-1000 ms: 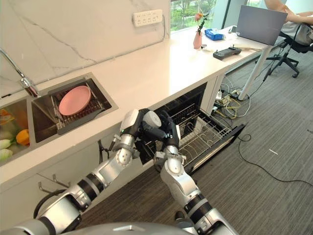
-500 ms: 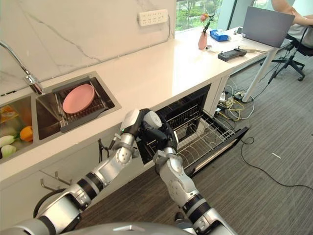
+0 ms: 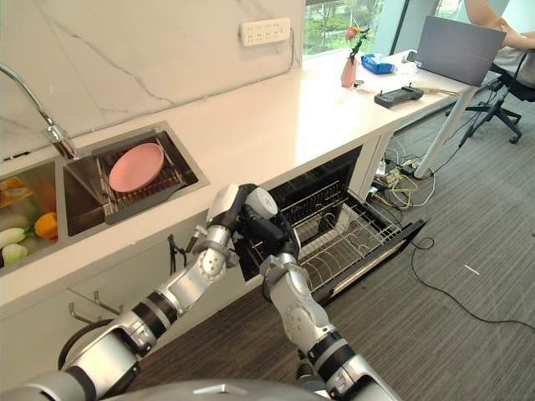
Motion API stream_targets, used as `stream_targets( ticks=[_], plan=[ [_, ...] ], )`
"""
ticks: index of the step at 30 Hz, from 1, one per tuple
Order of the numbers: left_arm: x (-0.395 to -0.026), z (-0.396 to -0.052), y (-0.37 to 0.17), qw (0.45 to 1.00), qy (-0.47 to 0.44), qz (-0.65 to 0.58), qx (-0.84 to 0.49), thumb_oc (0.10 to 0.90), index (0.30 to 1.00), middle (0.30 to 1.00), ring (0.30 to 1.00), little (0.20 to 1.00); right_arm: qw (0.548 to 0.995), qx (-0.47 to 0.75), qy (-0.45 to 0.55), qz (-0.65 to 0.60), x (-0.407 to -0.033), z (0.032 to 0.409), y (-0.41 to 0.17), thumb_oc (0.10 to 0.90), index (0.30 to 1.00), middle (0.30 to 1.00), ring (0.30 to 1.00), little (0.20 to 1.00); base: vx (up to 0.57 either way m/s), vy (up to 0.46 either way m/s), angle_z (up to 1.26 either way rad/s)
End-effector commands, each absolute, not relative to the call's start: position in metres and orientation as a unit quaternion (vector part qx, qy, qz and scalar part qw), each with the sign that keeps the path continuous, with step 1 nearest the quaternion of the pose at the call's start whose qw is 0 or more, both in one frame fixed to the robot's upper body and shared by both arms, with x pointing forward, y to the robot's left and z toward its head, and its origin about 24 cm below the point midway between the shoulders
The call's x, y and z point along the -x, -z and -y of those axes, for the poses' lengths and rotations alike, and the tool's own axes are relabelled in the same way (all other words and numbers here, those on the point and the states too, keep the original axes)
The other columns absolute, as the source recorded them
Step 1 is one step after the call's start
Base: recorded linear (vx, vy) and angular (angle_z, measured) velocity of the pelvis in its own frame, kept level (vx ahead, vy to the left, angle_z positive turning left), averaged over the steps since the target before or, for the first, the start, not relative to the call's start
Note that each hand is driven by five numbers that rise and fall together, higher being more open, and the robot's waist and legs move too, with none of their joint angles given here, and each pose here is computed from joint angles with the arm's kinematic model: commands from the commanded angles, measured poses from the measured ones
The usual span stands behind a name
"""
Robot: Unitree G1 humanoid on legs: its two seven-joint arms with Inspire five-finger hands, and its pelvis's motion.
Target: Place the dishes in the dishwasher.
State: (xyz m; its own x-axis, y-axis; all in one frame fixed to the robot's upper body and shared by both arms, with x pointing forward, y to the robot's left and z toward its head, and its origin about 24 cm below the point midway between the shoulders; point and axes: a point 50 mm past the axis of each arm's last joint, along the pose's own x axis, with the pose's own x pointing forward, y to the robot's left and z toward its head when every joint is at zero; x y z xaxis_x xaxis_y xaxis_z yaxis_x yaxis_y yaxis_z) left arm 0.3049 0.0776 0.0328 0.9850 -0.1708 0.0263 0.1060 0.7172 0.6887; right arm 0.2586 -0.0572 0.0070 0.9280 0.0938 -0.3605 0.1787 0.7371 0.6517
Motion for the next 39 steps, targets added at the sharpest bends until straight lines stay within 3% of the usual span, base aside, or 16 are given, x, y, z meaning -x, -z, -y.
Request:
stream_targets(
  ticks=[1,18,19,20,32,33,39],
  plan=[
    [-0.313,0.007,-0.114,0.909,0.165,0.242,-0.296,0.4,0.3,0.3,0.3,0.3,0.885,-0.449,-0.072,-0.097,-0.294,0.011,-0.07,0.4,0.3,0.3,0.3,0.3,0.0,0.0,0.0],
    [-0.316,0.011,-0.109,0.915,0.183,0.212,-0.289,0.4,0.3,0.3,0.3,0.3,0.839,-0.543,-0.026,-0.019,-0.308,0.034,-0.1,0.4,0.3,0.3,0.3,0.3,0.0,0.002,0.02],
    [-0.316,0.011,-0.109,0.915,0.183,0.212,-0.289,0.558,0.538,0.538,0.538,0.538,0.839,-0.543,-0.026,-0.018,-0.308,0.034,-0.101,0.4,0.3,0.3,0.3,0.3,0.0,0.0,0.0],
    [-0.318,0.011,-0.11,0.909,0.202,0.208,-0.299,0.8,0.9,0.9,0.9,0.9,0.841,-0.541,-0.014,0.008,-0.313,0.043,-0.11,0.4,0.3,0.3,0.3,0.3,0.0,0.0,0.0],
    [-0.32,-0.002,-0.12,0.886,0.249,0.215,-0.327,0.8,0.9,0.9,0.9,0.9,0.853,-0.508,0.045,0.106,-0.318,0.085,-0.142,0.4,0.3,0.3,0.3,0.3,0.0,-0.006,0.07],
    [-0.317,-0.021,-0.134,0.87,0.251,0.244,-0.346,0.8,0.9,0.9,0.9,0.9,0.86,-0.479,0.082,0.157,-0.315,0.11,-0.156,0.4,0.3,0.3,0.3,0.3,-0.01,-0.017,0.1],
    [-0.317,-0.031,-0.146,0.871,0.236,0.264,-0.34,0.8,0.9,0.9,0.9,0.9,0.837,-0.459,0.151,0.257,-0.306,0.147,-0.186,0.4,0.3,0.3,0.3,0.3,0.0,-0.017,0.1]
  ],
)
